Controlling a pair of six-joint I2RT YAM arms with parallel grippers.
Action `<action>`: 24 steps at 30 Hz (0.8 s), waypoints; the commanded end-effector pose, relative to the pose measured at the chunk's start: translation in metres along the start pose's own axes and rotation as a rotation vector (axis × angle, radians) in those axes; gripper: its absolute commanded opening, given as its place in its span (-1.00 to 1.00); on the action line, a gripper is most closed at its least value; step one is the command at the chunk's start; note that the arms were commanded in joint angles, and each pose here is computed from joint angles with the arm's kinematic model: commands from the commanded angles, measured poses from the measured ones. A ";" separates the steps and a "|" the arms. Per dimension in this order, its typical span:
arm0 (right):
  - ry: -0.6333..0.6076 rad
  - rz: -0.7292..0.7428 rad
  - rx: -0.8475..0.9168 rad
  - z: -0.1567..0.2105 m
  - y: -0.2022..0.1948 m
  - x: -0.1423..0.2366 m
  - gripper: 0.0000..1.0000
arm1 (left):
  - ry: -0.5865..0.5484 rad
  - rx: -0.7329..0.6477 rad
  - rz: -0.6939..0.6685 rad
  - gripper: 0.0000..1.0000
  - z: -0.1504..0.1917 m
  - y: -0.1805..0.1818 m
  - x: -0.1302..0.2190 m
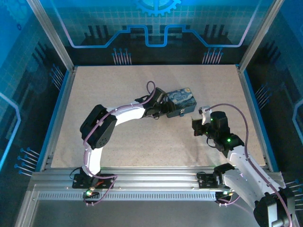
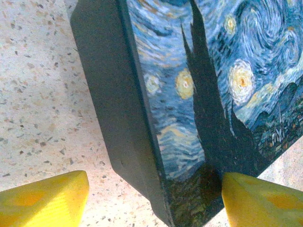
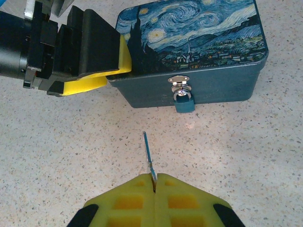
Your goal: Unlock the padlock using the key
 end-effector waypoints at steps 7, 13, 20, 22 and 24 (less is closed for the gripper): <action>0.011 -0.008 -0.003 -0.003 -0.001 0.000 -1.00 | 0.027 0.058 -0.106 0.50 0.004 0.043 0.005; 0.018 -0.016 -0.003 -0.003 0.000 0.000 -1.00 | 0.050 0.048 -0.136 0.50 0.009 0.058 0.009; 0.025 -0.030 -0.005 -0.004 0.001 -0.002 -1.00 | 0.054 0.051 -0.149 0.51 0.008 0.068 0.015; 0.025 -0.032 -0.003 -0.005 0.001 -0.001 -1.00 | 0.047 0.058 -0.150 0.51 0.004 0.073 0.019; 0.026 -0.038 -0.002 -0.005 0.002 -0.001 -1.00 | 0.042 0.056 -0.154 0.51 0.000 0.077 0.023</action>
Point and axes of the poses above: each hand's point on the last joint's axis, 136 mm out from that joint toward the fingers, its own x axis back along the fingers, its own y axis along the line the jaws close on, z = x × y, the point moved 9 cm from there along x, back along the fingers, and after that the axes turned 4 degrees about -x, right-handed, at the moved point
